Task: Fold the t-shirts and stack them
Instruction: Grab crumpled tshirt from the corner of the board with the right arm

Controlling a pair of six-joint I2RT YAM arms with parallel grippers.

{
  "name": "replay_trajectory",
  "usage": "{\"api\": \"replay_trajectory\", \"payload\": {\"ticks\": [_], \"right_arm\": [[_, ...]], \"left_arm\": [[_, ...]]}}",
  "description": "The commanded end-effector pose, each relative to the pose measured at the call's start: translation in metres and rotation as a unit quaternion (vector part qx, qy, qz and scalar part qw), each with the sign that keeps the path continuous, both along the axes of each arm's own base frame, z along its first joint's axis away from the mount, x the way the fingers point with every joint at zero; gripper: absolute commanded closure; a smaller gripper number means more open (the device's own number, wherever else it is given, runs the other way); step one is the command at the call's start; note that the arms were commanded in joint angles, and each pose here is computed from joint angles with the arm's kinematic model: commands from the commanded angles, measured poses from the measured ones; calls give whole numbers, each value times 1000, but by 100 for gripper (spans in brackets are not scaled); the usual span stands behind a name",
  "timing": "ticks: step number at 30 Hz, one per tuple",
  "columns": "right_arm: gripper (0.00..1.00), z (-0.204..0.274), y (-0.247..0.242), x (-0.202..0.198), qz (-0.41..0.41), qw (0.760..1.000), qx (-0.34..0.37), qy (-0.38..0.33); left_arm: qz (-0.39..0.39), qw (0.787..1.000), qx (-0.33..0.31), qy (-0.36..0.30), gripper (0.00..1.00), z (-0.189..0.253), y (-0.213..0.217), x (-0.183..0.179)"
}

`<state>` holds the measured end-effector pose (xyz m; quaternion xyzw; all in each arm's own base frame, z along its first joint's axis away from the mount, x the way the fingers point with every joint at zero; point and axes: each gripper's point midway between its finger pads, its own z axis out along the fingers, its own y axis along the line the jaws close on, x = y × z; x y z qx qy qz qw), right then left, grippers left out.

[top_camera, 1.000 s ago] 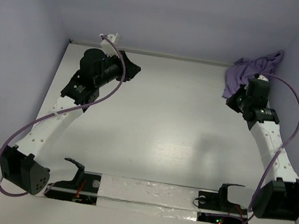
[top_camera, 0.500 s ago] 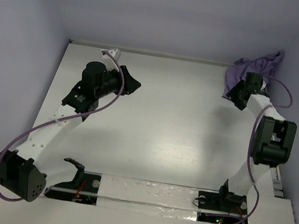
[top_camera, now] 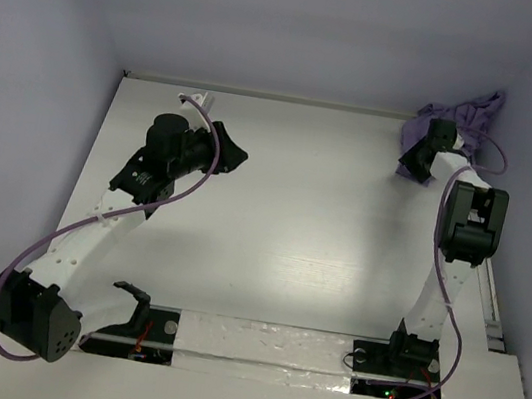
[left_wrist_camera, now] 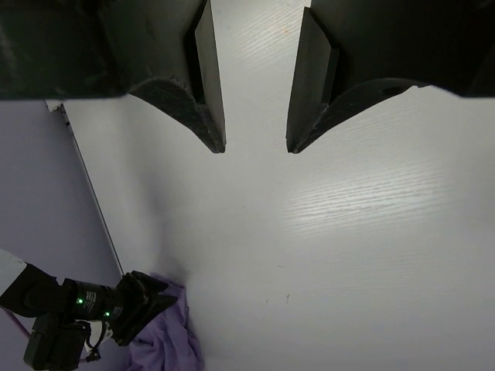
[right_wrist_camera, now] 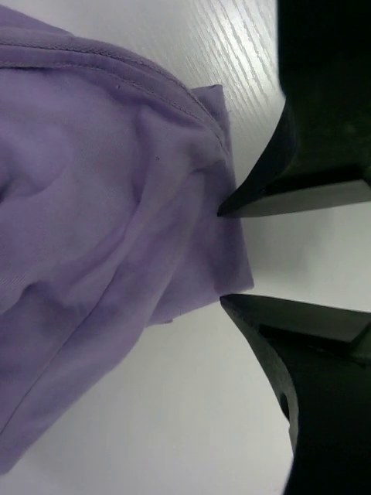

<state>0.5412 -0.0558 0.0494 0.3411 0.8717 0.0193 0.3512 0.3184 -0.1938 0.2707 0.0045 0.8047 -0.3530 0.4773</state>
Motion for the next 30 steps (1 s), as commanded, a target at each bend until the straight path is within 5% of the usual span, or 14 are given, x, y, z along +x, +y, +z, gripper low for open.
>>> {"api": "replay_trajectory", "payload": {"ticks": [1, 6, 9, 13, 18, 20, 21, 24, 30], "right_arm": [[52, 7, -10, 8, -12, 1000, -9, -6], [64, 7, -5, 22, 14, 1000, 1, 8], [100, 1, 1, 24, 35, 999, 8, 14], [100, 39, 16, 29, 78, 996, 26, -39], [100, 192, 44, 24, 132, 971, 2, -198], [100, 201, 32, 14, 110, 977, -21, -184], [94, 190, 23, 12, 99, 981, -44, -162], [47, 139, 10, 4, 104, 989, -73, -80], [41, 67, 3, 13, 123, 989, -84, 12]], "left_arm": [[8, 1000, -2, -17, 66, 8, 3, -3], [10, 1000, 0, -15, 66, 7, 4, -1], [14, 1000, 5, -24, 66, 14, 5, 1], [24, 999, 23, -43, 66, 26, 9, 10], [34, 996, 28, -76, 67, 55, 11, 21], [24, 996, 22, -78, 67, 58, 6, 22], [17, 997, 16, -80, 67, 60, 3, 21], [12, 997, 11, -77, 67, 58, 2, 18], [13, 997, 21, -73, 67, 55, 5, 13]]}}
